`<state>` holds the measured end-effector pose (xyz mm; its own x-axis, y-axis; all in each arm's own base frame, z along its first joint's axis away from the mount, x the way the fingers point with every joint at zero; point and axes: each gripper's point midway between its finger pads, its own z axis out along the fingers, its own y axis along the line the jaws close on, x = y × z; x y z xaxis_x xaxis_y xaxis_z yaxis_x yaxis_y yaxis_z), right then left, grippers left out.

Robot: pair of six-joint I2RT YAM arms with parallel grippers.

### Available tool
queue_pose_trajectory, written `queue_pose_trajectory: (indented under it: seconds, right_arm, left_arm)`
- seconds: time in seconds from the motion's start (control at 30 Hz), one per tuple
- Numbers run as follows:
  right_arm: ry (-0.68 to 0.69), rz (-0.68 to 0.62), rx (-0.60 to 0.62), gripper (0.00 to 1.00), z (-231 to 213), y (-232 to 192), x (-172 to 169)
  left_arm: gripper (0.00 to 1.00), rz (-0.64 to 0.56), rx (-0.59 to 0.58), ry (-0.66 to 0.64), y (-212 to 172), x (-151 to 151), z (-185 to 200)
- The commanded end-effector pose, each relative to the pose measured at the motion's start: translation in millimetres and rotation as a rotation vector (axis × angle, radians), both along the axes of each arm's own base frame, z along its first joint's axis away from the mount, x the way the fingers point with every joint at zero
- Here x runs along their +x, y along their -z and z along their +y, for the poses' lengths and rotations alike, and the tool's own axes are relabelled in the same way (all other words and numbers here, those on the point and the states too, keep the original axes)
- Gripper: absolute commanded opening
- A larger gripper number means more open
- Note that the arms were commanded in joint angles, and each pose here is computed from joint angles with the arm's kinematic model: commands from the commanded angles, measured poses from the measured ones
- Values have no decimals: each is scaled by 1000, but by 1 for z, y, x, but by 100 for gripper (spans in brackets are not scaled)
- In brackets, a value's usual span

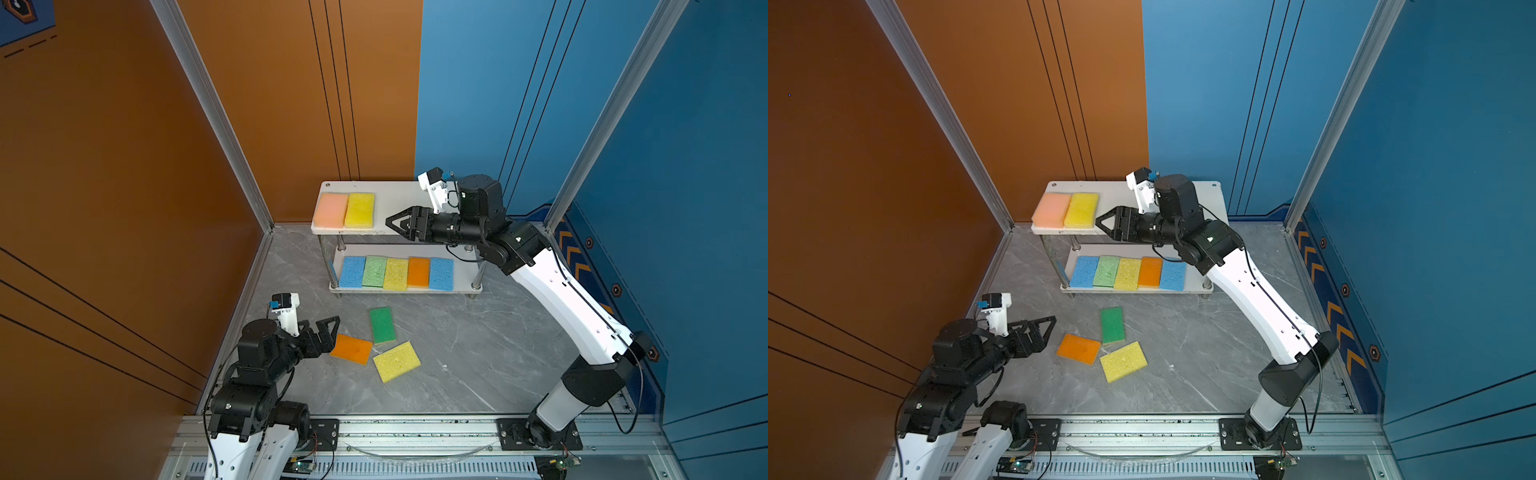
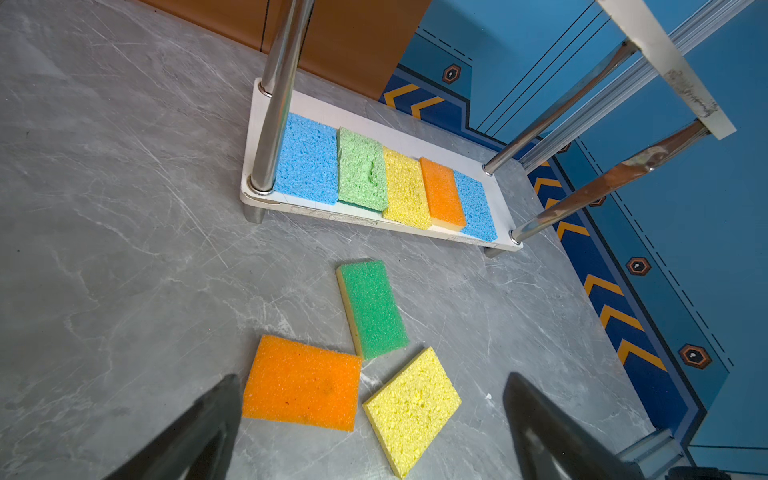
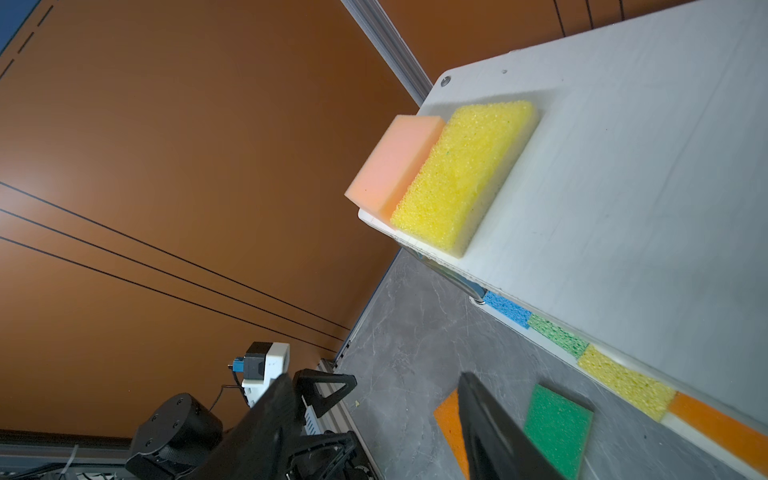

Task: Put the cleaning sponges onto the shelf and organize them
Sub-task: 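Withdraw the right gripper from the top shelf toward the table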

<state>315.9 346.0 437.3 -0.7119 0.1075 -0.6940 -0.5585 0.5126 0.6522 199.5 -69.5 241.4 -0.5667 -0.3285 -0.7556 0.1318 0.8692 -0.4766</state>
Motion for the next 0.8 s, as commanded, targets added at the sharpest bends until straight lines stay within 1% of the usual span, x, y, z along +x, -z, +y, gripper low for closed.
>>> queue_pose_trajectory:
  seconds: [0.0,0.13,0.4,0.6,0.77]
  right_arm:
    - [20,-14,-112,65,-21,21,-15]
    - [75,-6,-201,69,-47,51,-27]
    - [160,29,-324,70,-90,107,-48]
    - [204,85,-384,73,-112,148,-61]
    - [208,139,-401,73,-118,178,-70]
  left_arm:
    - [98,16,12,24,6,1,-3]
    - [98,16,18,12,6,1,-1]
    - [98,27,17,12,8,3,-1]
    - [98,37,17,17,10,3,-2]
    - [98,45,16,21,12,3,-3]
